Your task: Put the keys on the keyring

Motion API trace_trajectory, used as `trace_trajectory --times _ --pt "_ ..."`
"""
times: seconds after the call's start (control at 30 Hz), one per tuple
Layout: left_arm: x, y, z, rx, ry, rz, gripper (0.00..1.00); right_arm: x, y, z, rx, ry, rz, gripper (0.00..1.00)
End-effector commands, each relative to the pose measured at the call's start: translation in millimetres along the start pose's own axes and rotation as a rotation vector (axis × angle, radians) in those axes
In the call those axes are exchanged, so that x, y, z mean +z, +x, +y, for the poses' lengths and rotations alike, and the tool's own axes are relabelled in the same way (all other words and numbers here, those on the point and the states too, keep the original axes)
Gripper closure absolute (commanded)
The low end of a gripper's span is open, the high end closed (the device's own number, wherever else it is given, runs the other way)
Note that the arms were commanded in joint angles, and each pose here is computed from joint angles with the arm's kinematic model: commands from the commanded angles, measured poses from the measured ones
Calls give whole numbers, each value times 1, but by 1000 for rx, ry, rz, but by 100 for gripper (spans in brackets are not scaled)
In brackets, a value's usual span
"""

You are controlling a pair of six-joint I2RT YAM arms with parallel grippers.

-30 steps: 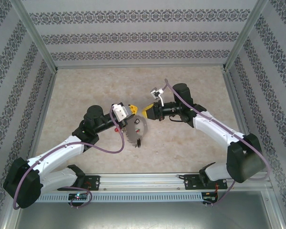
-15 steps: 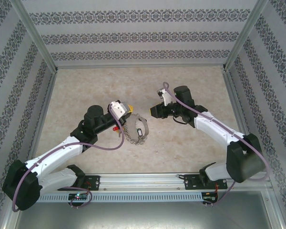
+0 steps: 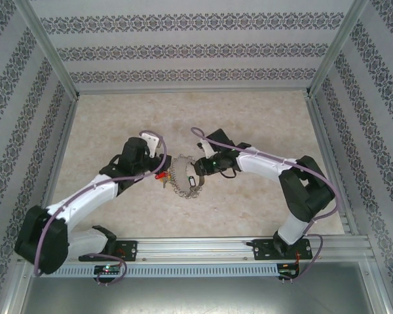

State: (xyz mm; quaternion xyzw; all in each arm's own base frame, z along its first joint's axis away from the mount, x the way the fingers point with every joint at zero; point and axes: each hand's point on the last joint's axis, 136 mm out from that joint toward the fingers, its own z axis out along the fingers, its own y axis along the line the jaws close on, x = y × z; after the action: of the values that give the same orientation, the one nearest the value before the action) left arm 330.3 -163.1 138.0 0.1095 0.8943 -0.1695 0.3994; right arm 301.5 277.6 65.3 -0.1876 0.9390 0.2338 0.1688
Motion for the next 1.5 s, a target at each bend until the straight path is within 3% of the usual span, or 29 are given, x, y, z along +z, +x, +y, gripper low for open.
trace_trajectory --times 0.0,0.27,0.43,0.53,0.63,0.7,1.07,1.3,1.47 --pt "14 18 13 -230 -22 140 37 5 -9 -20 49 144 -6 58" --pt "54 37 6 -404 48 351 33 41 -7 -24 -23 251 60 49" --pt "67 36 0 -403 92 370 33 58 0 -38 -72 347 116 48" --pt "68 37 4 -407 78 387 33 64 5 -40 -76 345 132 55" --pt "64 37 16 -457 53 372 33 64 8 -47 -93 369 131 73" --pt "59 34 26 -489 32 353 33 61 5 -46 -113 368 109 78" --pt "9 8 84 -580 -104 233 33 0 -31 -31 -309 355 -187 82" --pt "-17 -17 87 -562 -86 129 33 -83 -59 -16 -619 456 -448 85" --pt "-26 -24 84 -536 -74 75 34 -157 -73 7 -844 510 -718 85"
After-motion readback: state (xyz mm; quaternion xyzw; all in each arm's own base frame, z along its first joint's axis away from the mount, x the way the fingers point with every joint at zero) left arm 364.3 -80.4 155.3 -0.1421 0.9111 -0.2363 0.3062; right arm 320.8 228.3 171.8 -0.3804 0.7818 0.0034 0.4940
